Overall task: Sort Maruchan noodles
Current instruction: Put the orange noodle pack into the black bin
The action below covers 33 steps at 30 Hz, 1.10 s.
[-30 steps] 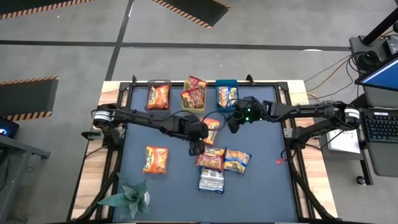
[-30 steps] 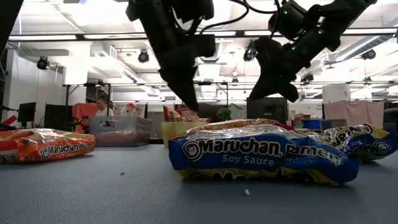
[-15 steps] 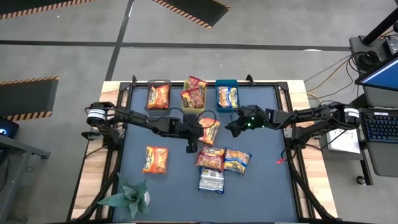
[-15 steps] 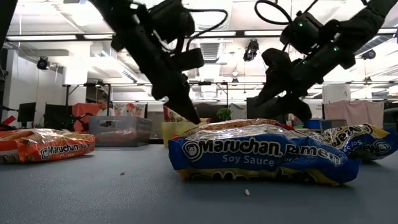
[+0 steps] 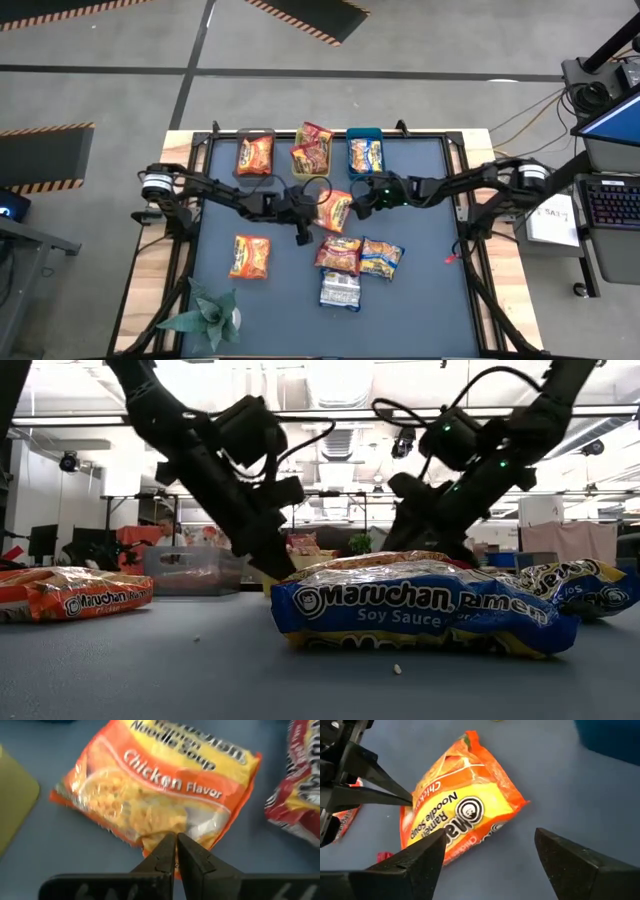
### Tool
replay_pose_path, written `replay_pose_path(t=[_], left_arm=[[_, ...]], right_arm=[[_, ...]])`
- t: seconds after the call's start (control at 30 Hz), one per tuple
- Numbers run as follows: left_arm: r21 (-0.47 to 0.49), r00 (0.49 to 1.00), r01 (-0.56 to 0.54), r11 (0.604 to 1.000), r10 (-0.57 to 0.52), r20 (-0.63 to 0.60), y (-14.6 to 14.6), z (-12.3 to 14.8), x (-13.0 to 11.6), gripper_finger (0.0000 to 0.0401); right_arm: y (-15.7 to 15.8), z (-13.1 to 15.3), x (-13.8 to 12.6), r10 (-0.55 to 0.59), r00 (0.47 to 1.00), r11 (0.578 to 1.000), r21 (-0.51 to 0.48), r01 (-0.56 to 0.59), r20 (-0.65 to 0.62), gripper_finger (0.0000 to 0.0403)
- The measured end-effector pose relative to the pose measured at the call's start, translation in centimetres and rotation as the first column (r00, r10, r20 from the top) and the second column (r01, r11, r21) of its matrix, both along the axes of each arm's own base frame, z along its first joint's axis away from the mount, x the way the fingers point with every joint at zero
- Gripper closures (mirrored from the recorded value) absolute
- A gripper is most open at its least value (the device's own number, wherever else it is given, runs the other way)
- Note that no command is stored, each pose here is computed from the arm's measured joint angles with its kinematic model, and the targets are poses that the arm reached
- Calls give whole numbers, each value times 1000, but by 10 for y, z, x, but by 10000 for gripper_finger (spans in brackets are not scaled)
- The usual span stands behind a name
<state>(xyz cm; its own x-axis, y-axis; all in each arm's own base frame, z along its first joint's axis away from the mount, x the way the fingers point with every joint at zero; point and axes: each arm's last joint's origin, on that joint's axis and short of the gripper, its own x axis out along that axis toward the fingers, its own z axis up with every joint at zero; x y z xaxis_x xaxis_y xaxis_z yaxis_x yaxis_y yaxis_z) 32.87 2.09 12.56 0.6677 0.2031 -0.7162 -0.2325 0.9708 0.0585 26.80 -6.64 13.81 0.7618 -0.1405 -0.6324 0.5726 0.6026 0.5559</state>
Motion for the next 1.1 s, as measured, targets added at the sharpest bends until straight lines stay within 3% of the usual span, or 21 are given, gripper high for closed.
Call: replay_pose_path(t=[0.23, 0.7, 0.87, 1.1], left_arm=[[-53, 998, -63, 997, 62, -16, 0, -17, -13, 401], [-87, 994, -96, 992, 100, 45, 0, -21, -16, 401], [-102, 992, -110, 989, 115, 53, 0, -21, -16, 401], [-111, 991, -109, 988, 117, 67, -1, -19, -15, 401]], right_arm=[[-3, -12, 17, 29, 998, 1000, -4, -29, 48, 97], [3, -36, 41, 91, 968, 995, -48, -82, 233, 112], [4, -38, 42, 122, 963, 991, -85, -105, 239, 158], [5, -36, 43, 165, 955, 982, -132, -135, 247, 270]])
